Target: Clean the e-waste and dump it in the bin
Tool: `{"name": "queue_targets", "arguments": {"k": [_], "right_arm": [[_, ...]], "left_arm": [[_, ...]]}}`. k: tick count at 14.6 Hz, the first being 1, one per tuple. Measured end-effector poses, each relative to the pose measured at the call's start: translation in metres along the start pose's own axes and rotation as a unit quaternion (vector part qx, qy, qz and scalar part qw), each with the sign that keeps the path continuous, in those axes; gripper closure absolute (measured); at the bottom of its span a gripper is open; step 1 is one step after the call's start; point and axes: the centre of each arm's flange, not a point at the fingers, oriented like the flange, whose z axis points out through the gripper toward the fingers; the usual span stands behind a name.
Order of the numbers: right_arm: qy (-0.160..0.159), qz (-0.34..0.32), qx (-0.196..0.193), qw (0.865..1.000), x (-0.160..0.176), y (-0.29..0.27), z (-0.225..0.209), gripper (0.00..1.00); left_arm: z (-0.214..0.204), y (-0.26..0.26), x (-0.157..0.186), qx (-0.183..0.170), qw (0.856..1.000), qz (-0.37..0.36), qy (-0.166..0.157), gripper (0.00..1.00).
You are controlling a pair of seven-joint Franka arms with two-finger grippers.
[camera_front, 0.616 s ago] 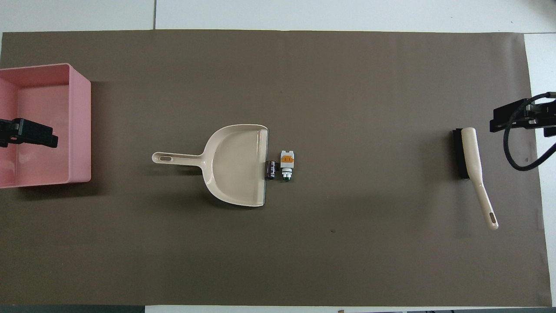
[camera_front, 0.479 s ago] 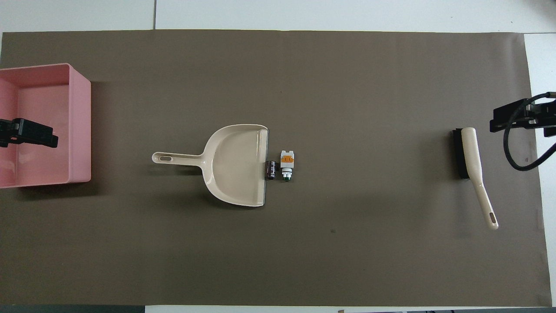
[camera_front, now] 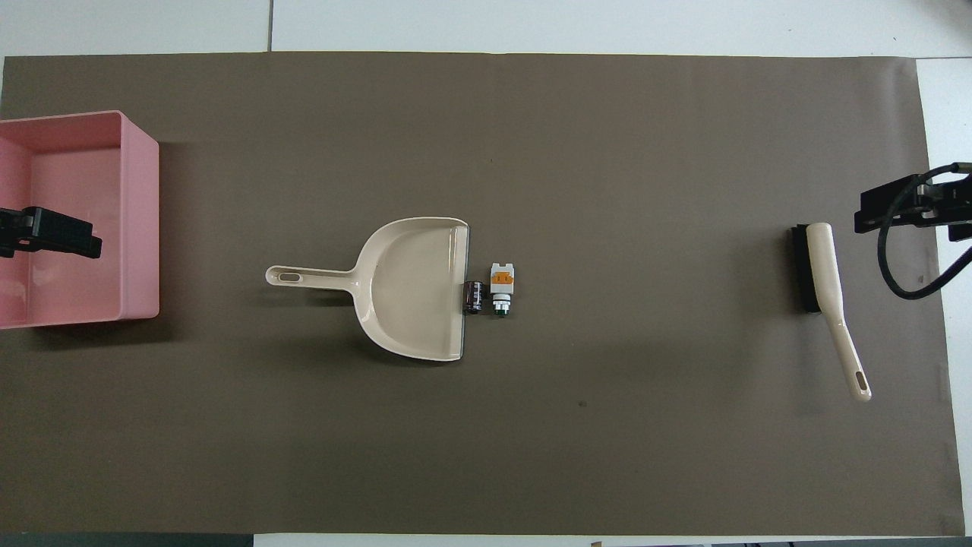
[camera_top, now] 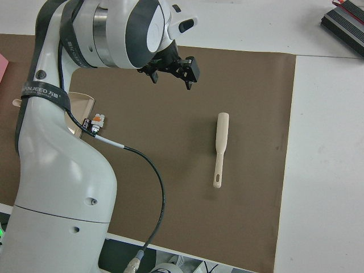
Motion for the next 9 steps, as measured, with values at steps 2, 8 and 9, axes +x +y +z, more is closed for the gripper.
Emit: {"name": "queue_targets", "arguments": {"k": [2,8,9], "right_arm": [[-0.002,0.007,0.001,1.000,-0.003,0.009,0.016,0.00],[0.010,-0.036,0.009,0.999,-0.042,0.086,0.132,0.00],[0.004,-0.046,0.010,0.999,-0.048,0.098,0.152,0.00]], "left_arm": [[0.000,0.000,0.000,0.000,1.000,0.000,0.000,0.00],[0.005,0.001,-0.007,0.006,0.999,0.004,-0.032,0.00],[0.008,0.002,-0.011,0.003,0.999,0.006,-0.050,0.00]]}}
